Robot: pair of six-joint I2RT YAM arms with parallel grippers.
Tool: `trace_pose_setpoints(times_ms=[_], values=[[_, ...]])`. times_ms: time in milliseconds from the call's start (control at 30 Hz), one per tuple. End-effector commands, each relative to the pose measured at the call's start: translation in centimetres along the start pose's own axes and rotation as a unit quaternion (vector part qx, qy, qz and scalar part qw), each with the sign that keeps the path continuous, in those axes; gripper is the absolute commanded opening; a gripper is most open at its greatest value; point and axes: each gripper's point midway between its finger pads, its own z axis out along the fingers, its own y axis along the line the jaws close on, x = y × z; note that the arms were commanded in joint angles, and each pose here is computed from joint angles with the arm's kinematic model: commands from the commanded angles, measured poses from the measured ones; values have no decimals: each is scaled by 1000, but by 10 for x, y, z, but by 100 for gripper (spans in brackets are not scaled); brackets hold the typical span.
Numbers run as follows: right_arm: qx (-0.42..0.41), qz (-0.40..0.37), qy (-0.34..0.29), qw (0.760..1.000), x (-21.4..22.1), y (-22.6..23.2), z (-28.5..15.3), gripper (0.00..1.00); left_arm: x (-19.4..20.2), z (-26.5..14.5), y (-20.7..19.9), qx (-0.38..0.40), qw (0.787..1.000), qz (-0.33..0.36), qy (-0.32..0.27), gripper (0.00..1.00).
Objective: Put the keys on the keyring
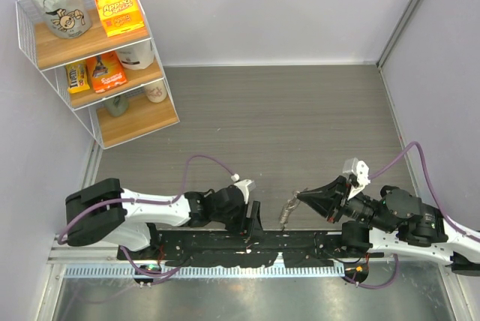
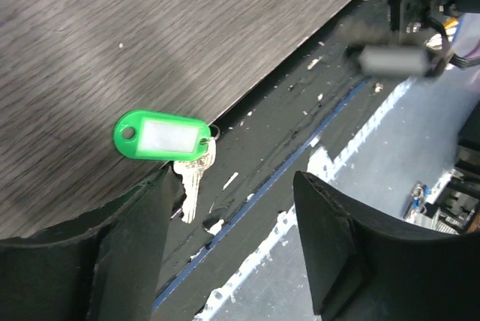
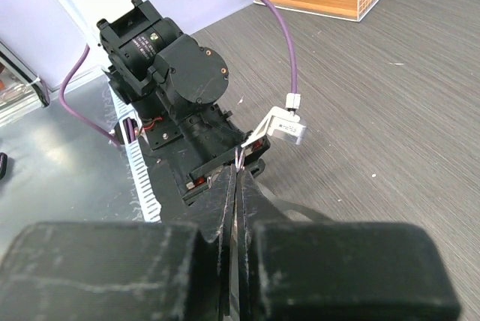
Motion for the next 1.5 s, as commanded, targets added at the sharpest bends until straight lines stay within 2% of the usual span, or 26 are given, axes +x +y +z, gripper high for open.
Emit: trace_pose_setpoints(times_ms=[0,100,167,400,733,1200,1333,1467], values=[[0,13,-22,1000,-9,1,-1,5,9,-2,49,-120,993,23,10,68],[-2,14,-25,1000,-9,1,-2,5,11,2,56,-140,990,26,14,56],[-3,15,-26,1000,-11,1,-3,5,13,6,62,-152,988,28,19,54],[-3,18,-27,999,-11,0,-7,5,11,11,75,-212,976,52,23,57],[-7,17,-30,999,-10,0,-10,5,13,6,102,-326,940,92,38,63],[-20,11,-37,999,-16,3,-21,5,8,10,138,-439,893,89,39,56],[-22,8,-36,999,-16,2,-25,5,6,18,140,-448,890,78,35,51],[-28,8,-41,999,-20,3,-32,5,6,28,142,-443,894,60,36,38]])
